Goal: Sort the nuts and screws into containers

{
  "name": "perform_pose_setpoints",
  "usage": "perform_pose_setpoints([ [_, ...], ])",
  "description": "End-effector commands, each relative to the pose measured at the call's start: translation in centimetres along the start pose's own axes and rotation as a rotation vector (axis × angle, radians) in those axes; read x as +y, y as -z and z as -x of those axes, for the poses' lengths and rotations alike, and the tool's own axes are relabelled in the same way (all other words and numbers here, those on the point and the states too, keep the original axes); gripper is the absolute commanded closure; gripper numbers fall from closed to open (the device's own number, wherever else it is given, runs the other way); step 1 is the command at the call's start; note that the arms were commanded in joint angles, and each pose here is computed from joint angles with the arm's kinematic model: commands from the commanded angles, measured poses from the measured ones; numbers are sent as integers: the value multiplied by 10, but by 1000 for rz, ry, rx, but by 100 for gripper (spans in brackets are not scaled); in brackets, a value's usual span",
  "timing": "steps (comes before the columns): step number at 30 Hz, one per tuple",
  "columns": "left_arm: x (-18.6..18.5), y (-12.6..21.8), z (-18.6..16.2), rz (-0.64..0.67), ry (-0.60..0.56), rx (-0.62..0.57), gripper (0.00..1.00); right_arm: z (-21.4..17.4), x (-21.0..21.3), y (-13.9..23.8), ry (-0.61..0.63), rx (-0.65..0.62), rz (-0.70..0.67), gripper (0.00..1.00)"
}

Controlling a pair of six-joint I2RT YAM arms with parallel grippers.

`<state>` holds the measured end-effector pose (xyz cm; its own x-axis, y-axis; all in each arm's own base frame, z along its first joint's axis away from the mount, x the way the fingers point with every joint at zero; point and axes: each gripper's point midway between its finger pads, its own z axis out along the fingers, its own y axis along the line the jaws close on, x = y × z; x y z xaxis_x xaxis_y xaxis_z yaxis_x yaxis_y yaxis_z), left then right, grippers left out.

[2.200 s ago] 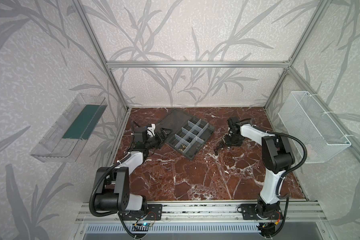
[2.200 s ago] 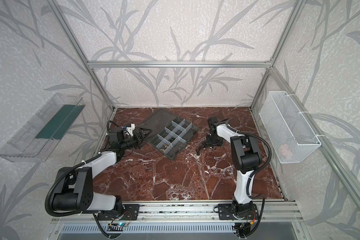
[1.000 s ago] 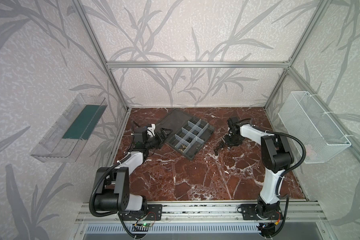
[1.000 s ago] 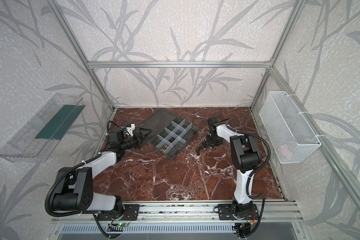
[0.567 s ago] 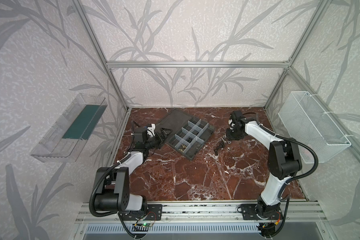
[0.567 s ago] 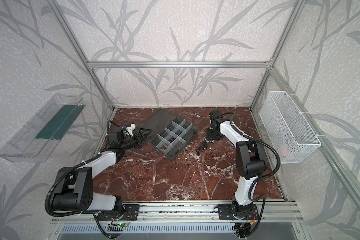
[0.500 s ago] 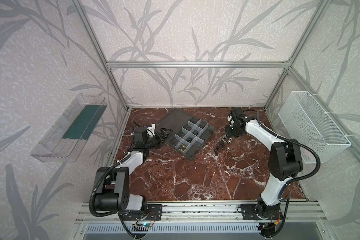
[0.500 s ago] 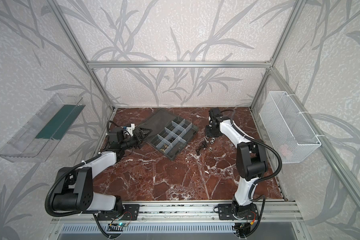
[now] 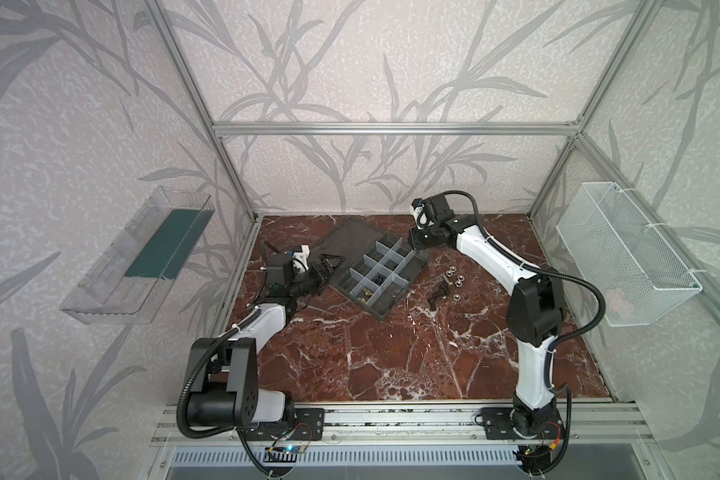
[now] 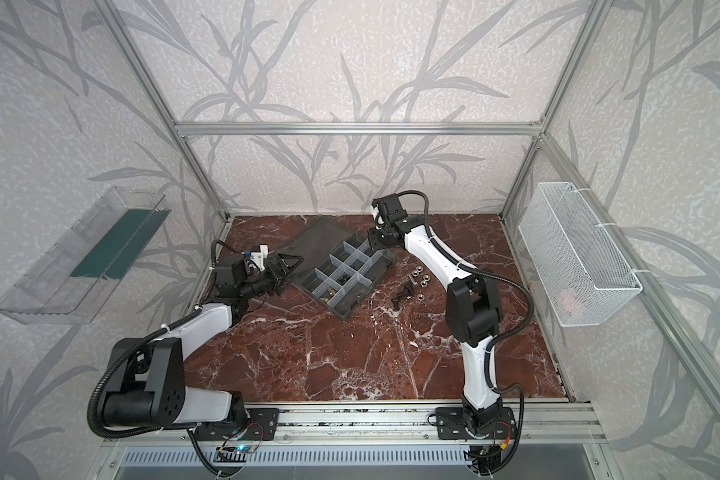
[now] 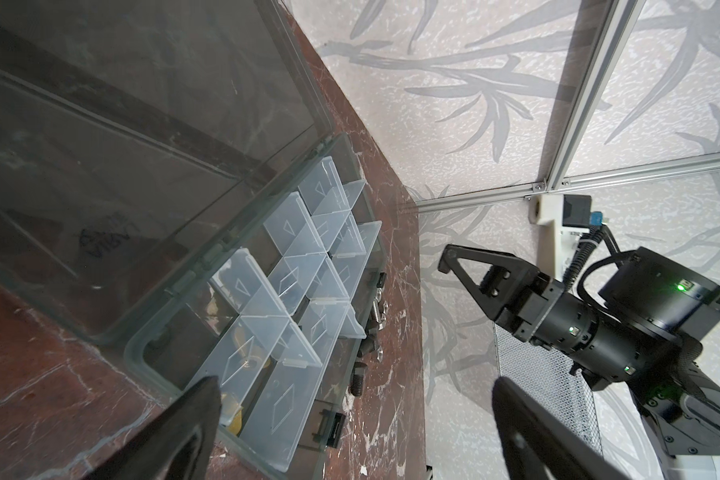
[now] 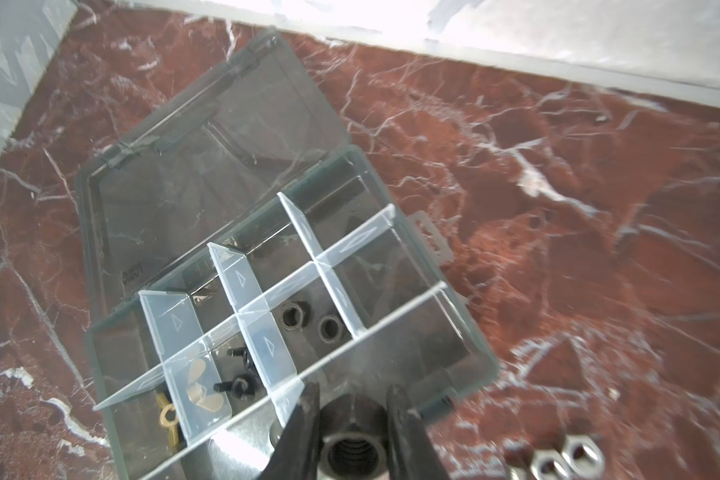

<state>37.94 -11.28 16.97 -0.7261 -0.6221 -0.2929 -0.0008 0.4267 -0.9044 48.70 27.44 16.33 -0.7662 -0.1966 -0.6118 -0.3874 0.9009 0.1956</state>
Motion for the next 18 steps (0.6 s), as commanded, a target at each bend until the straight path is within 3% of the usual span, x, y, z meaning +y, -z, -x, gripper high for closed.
perform_pose_setpoints([
  [1, -7, 5, 0, -10, -22, -13, 0, -6, 16, -22, 36, 42, 11, 100],
  [14, -9, 7, -1, -21, -22, -15, 0, -35, 40, -64, 91, 157, 20, 100],
  [18, -10, 7, -1, -23, -22, -17, 0, -40, 39, -66, 98, 175, 5, 95],
])
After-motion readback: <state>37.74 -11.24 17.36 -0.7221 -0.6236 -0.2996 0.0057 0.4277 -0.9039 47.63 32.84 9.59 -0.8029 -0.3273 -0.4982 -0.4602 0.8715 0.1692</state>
